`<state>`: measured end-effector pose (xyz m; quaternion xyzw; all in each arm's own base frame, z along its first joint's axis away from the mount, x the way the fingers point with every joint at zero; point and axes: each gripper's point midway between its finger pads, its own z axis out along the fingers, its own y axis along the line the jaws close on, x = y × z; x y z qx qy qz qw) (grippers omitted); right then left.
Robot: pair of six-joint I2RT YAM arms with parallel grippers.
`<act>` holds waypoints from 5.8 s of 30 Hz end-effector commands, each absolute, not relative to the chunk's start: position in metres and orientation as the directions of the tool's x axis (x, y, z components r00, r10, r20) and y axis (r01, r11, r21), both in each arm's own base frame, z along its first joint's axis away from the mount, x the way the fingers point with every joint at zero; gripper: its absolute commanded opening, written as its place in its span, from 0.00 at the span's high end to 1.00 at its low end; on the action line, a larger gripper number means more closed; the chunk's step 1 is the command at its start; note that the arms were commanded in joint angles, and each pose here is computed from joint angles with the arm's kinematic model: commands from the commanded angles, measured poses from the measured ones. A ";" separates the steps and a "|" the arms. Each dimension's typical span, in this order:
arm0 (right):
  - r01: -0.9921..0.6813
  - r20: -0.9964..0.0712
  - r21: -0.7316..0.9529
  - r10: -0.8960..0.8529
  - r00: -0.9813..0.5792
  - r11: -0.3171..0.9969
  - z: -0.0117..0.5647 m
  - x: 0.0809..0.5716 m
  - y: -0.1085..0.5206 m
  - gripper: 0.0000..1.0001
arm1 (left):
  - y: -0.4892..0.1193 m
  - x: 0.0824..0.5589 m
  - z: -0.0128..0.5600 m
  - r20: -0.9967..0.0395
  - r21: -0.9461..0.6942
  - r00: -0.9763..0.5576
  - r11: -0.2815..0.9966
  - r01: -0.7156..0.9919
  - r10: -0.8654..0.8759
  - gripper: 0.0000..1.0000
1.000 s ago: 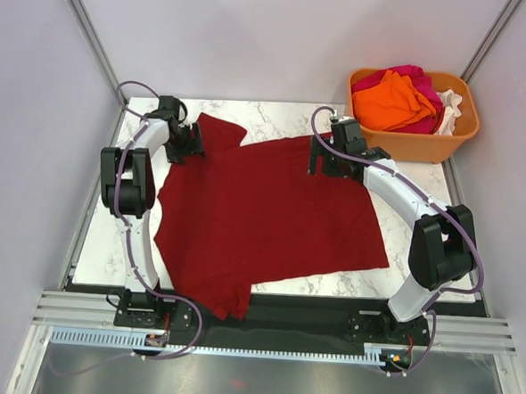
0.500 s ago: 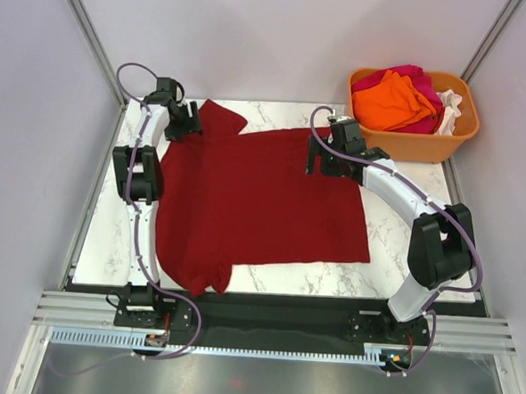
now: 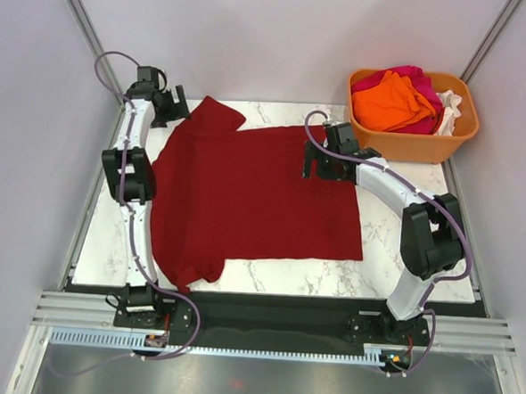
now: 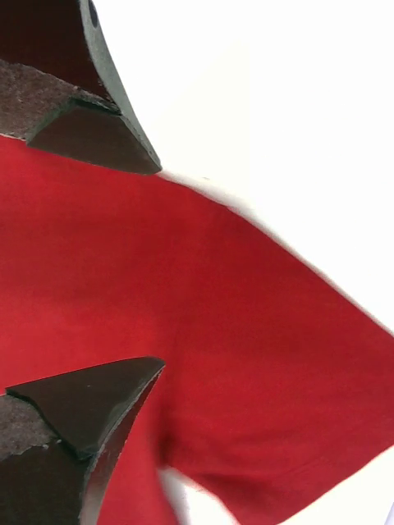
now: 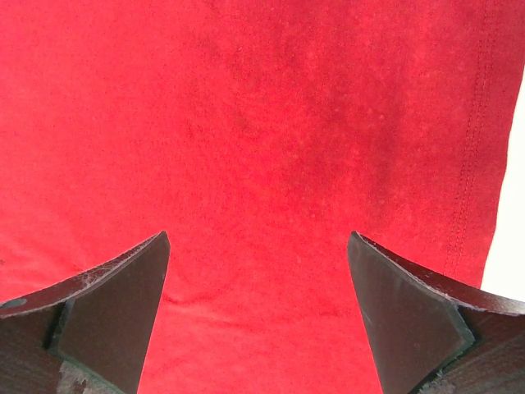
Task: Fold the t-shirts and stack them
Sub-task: Flatten the tshirt out
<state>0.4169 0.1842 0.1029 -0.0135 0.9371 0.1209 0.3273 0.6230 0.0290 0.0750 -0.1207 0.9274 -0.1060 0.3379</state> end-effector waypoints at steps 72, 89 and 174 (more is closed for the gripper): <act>-0.499 -0.395 0.777 -0.319 -0.861 0.383 0.066 0.093 0.529 0.71 | 0.014 0.320 0.027 -0.265 -0.372 -0.658 0.705 -0.604 -0.705 0.39; -0.614 -0.498 0.646 -0.359 -0.790 0.454 0.086 0.056 0.473 0.71 | 0.028 0.350 0.095 -0.429 -0.336 -0.658 0.786 -0.519 -0.618 0.24; -0.473 -0.539 0.803 0.104 -0.836 0.363 0.221 0.360 0.351 0.25 | -0.096 0.116 0.013 -0.170 -0.179 -0.772 0.789 -0.587 -0.613 0.44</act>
